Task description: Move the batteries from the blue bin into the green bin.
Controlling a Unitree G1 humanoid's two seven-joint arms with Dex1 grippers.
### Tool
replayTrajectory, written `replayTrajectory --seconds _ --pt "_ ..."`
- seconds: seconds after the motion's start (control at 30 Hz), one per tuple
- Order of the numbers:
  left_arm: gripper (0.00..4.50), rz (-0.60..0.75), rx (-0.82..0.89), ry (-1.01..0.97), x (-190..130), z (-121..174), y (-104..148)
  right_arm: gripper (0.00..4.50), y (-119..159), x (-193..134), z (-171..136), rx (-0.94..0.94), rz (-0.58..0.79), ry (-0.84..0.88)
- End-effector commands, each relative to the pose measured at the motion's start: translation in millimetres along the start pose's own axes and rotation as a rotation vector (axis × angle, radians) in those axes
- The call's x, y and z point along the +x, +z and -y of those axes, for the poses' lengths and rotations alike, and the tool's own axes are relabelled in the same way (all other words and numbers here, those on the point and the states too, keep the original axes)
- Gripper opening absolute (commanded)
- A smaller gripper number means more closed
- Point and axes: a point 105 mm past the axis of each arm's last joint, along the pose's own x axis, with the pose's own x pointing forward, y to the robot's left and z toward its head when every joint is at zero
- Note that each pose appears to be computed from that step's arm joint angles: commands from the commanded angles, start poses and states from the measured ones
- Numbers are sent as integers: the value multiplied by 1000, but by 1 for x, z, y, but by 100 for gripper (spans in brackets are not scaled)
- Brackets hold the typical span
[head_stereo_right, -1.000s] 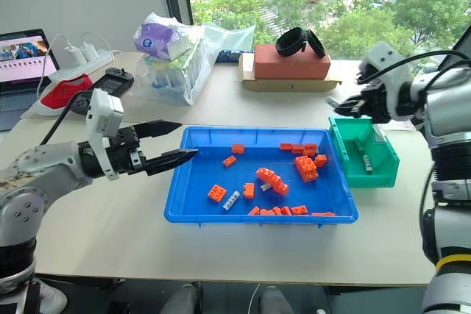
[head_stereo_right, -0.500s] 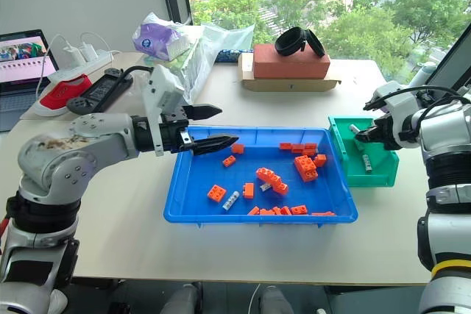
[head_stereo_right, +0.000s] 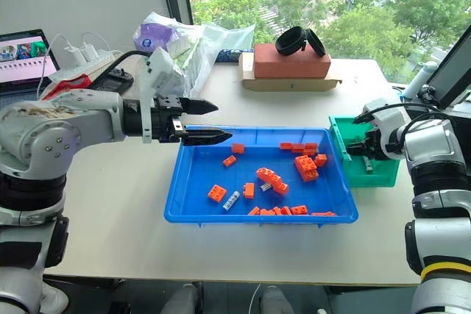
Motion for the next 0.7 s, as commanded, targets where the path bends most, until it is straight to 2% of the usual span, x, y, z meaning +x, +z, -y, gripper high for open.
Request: replayTrajectory --seconds 0.03,0.1,0.17,0.27,0.37,0.53,0.7 --pt "450 28 86 -40 -15 8 12 433 49 -35 -2 -153 146 25" --pt "450 10 81 -74 -23 13 8 433 72 -47 -21 -285 212 71" --pt "450 -5 76 -70 -30 12 5 433 87 -58 -60 -378 271 214" --pt "450 -22 61 -85 -39 14 1 433 84 -62 -101 -471 274 360" --pt "450 -2 52 -111 -45 19 2 433 73 -58 -128 -449 234 467" --pt "450 -9 38 -132 -54 24 -2 433 45 -43 -154 -418 116 561" --pt "450 -18 59 -121 -61 26 -12 433 41 -33 -163 -354 85 561"
